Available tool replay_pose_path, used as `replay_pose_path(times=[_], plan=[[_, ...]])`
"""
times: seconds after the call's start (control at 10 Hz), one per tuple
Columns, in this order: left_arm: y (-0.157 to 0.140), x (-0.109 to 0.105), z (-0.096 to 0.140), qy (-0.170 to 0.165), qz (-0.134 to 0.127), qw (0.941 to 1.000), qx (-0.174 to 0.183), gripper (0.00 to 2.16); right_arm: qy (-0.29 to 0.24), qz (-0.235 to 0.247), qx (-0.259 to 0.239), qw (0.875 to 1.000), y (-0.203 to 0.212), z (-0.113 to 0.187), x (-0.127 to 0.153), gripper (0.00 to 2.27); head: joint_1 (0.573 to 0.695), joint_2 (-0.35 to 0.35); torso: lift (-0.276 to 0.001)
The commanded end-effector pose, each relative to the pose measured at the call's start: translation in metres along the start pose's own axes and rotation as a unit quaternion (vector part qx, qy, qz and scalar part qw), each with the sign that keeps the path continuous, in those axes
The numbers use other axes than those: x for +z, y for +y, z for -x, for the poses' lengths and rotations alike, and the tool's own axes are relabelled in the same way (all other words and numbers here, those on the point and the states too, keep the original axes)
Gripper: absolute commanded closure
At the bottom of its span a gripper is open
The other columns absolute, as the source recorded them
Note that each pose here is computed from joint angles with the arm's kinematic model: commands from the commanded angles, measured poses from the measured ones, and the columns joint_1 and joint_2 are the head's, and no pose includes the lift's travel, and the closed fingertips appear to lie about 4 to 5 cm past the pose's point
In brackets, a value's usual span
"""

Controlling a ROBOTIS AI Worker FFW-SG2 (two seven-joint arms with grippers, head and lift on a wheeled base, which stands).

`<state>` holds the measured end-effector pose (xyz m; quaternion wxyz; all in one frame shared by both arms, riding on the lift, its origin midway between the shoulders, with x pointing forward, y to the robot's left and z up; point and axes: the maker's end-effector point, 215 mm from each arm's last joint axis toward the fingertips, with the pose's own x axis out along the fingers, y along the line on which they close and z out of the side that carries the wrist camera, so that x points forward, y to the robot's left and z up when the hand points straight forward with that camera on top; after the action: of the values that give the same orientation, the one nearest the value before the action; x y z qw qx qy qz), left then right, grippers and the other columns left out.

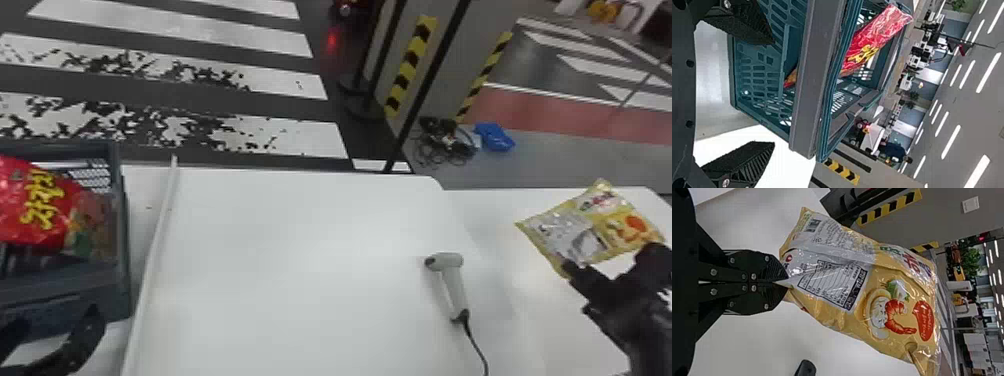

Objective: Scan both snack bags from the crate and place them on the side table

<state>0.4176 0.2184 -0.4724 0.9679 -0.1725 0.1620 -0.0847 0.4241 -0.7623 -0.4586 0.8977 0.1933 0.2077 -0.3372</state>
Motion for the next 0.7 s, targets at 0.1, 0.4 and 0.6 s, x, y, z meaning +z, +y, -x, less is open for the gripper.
replay_pose_path(times=[0.1, 0.4, 0.6], plan=[[0.001, -0.001, 0.000, 0.001, 0.002, 1.0000, 0.000, 0.08, 0.007, 0.002, -0.002, 1.000, 0.001, -0.002, -0.009, 0.46, 0.695, -0.350, -0.095], [0.001, -0.001, 0.000, 0.000, 0.002, 1.0000, 0.000, 0.08, 0.006, 0.001, -0.015, 1.000, -0.004, -0.002, -0.009, 0.04, 0.695, -0.350, -0.095], [0.001, 0.000, 0.001, -0.001, 0.003, 1.0000, 0.001, 0.08, -0.029, 0.001, -0.018, 0.999, -0.005, 0.001, 0.014, 0.03, 0.695, -0.350, -0.095]])
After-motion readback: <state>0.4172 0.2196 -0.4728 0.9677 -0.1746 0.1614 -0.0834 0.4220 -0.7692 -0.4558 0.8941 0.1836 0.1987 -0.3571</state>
